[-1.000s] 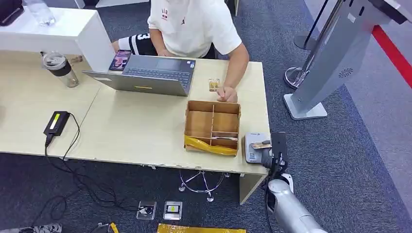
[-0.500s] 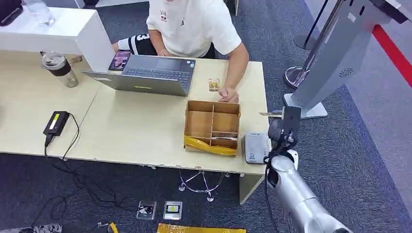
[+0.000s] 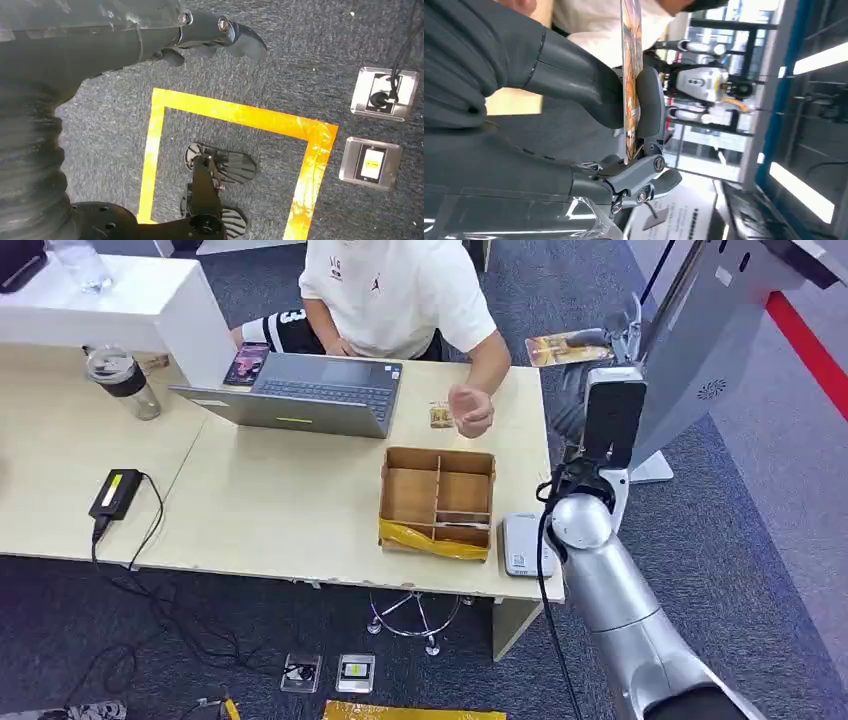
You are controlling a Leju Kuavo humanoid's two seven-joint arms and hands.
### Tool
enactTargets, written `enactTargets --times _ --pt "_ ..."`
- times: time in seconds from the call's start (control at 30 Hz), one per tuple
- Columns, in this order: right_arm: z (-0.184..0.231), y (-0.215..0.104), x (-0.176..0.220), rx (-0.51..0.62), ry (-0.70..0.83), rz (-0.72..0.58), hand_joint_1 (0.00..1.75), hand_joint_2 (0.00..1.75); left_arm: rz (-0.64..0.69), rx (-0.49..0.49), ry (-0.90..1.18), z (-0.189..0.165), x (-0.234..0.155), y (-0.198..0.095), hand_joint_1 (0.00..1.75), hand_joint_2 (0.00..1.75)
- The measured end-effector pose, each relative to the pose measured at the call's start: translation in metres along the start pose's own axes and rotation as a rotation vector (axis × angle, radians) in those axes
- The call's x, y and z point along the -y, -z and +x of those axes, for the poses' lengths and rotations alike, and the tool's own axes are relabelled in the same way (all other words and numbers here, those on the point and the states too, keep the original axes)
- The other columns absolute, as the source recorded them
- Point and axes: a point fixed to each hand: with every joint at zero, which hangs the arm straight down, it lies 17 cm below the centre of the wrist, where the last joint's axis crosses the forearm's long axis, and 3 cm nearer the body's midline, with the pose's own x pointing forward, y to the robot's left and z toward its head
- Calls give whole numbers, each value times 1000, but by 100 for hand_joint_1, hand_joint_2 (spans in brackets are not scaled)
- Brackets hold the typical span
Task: Pass the card to the sensor for recognition and then transmit it.
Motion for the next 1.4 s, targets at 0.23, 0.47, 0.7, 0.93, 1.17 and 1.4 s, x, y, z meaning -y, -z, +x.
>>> enactTargets --times 0.23,0.47,0.7,0.93,1.17,1.4 --pt "54 32 -43 163 -63 117 175 175 -26 49 47 8 3 0 0 175" --pt "31 29 -103 163 -315 344 175 175 -44 95 93 18 5 -1 0 175" --pt "-23 16 -122 76 -538 486 175 175 -42 119 143 34 6 1 0 175" --pt "-58 3 -123 31 -655 567 175 175 -37 117 153 37 5 1 0 175" --pt "-77 -8 -120 24 -720 602 0 175 -28 121 162 37 2 2 0 175" --pt "-75 3 -100 21 -607 493 0 175 -24 126 163 31 -2 2 0 175"
